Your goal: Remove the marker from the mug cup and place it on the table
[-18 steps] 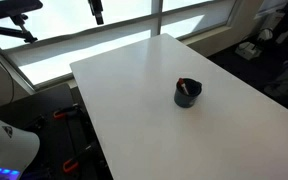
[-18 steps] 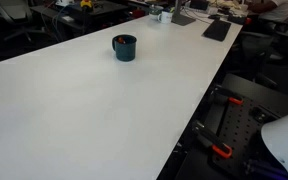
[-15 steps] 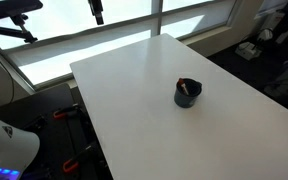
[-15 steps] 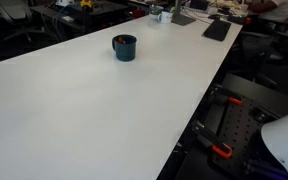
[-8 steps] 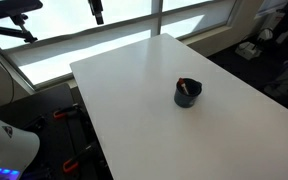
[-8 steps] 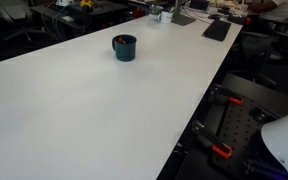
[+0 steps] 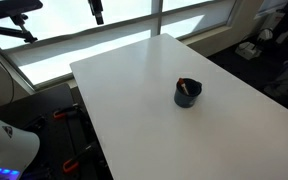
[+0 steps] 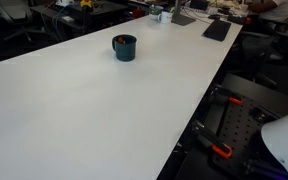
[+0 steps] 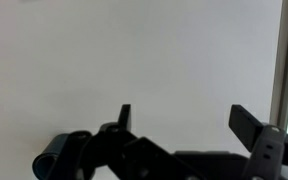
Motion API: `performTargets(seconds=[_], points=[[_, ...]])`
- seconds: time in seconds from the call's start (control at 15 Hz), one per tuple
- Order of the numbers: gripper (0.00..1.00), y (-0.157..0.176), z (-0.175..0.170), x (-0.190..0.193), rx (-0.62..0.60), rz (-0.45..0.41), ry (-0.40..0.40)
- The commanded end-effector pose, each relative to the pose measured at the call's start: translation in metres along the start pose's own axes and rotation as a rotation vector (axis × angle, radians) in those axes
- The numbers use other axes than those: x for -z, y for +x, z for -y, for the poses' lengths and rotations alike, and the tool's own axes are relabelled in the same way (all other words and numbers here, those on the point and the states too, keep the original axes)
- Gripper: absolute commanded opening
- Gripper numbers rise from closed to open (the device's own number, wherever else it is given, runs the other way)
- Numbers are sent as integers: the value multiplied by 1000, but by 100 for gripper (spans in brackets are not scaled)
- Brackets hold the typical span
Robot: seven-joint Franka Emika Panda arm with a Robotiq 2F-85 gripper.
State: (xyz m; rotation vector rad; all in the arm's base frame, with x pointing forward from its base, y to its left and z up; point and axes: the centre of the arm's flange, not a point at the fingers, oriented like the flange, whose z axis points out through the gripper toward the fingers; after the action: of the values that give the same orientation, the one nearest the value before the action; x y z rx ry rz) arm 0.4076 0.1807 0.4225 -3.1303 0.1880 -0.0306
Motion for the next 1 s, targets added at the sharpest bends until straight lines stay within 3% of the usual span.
performTargets(seconds=[0.0, 0.33, 0.93], points=[[100, 0, 0, 0, 0, 0, 0], [100, 12, -6, 1, -21, 13, 15], [100, 72, -67, -6, -68, 54, 97]])
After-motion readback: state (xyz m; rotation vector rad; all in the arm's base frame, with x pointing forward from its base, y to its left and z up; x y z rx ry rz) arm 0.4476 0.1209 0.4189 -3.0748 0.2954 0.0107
